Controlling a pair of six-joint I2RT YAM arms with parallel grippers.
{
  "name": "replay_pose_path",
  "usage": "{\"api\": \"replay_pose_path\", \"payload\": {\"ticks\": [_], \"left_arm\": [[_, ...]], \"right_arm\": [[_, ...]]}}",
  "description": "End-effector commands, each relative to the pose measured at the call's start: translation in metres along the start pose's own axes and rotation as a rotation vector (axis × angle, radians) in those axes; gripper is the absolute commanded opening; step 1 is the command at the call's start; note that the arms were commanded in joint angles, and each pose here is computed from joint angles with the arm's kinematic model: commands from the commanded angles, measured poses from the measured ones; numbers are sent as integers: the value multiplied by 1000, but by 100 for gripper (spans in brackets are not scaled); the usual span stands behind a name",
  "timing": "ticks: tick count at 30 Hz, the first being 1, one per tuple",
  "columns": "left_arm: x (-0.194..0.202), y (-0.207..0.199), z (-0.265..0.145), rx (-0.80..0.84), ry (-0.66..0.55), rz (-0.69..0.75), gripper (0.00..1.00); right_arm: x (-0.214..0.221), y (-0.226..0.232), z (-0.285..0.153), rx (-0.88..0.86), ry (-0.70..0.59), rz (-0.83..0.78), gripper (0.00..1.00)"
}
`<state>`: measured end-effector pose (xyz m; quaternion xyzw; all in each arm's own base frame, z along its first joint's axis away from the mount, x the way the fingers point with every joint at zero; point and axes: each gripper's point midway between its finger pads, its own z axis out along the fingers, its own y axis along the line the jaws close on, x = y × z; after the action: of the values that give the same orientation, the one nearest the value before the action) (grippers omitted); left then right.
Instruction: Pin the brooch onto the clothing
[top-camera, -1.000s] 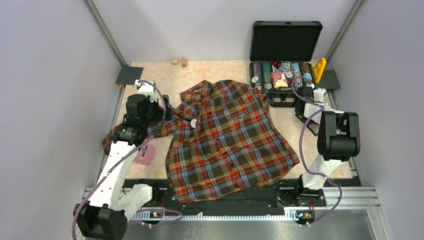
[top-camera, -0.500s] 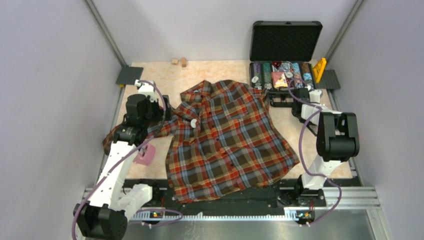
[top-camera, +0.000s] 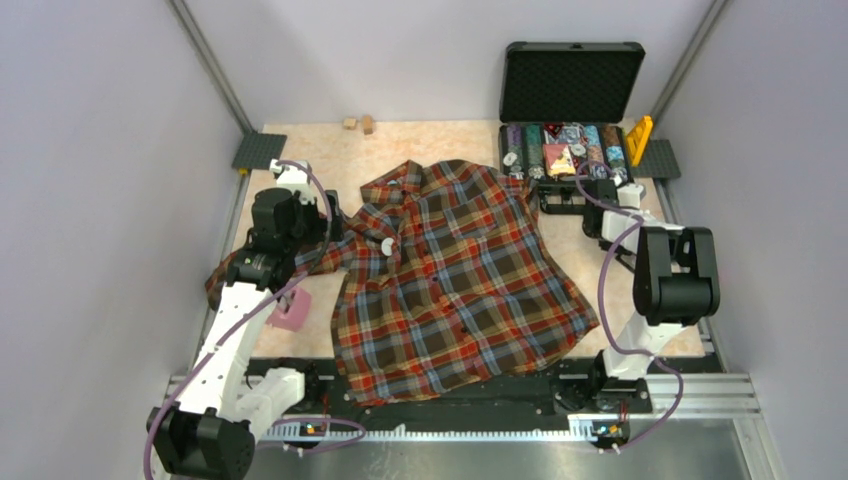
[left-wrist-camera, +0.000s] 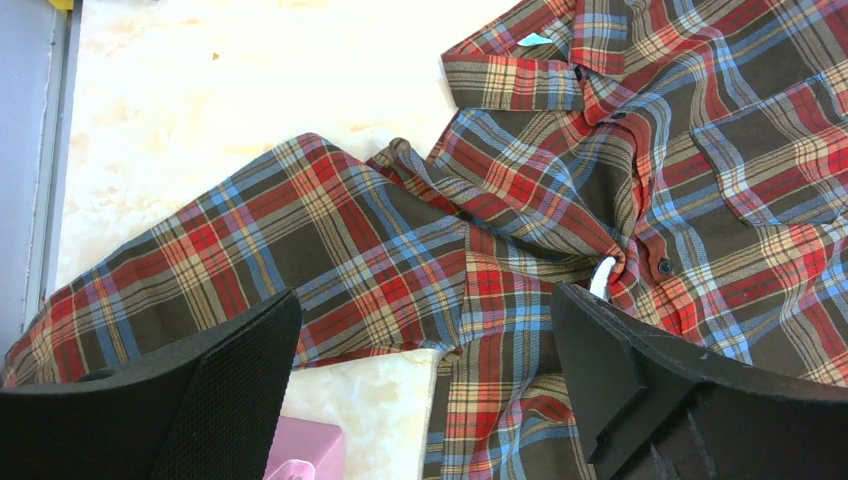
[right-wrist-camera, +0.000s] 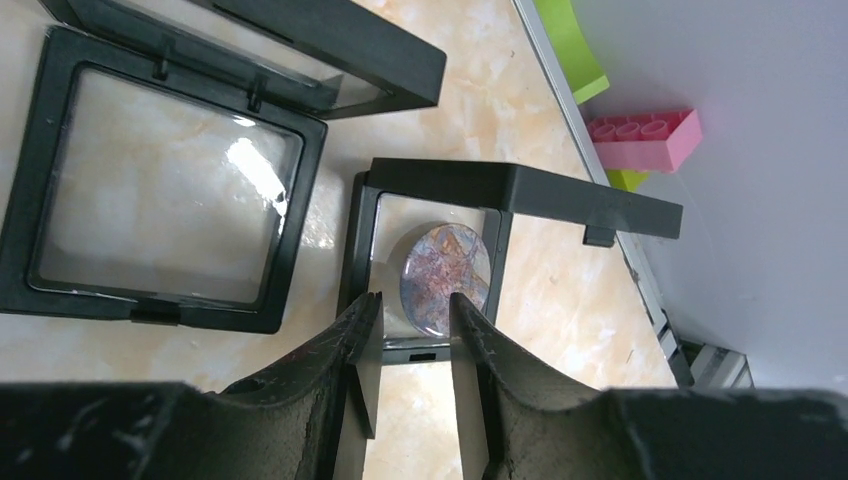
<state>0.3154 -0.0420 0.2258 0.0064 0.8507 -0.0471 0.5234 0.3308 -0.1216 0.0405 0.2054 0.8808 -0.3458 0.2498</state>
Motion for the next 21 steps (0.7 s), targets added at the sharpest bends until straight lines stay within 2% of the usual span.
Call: {"api": "replay_pose_path", "payload": {"ticks": [1, 8, 21], "left_arm": [[-13, -4, -1, 22, -48, 7, 98], [-13, -6, -1, 29, -48, 3, 98], [-12, -6, 0, 28, -44, 6, 98]], "right_arm": [[-9, -14, -14, 26, -38, 34, 32], [-16, -14, -28, 4, -74, 36, 32], [-2, -5, -11, 36, -28, -24, 31]]}}
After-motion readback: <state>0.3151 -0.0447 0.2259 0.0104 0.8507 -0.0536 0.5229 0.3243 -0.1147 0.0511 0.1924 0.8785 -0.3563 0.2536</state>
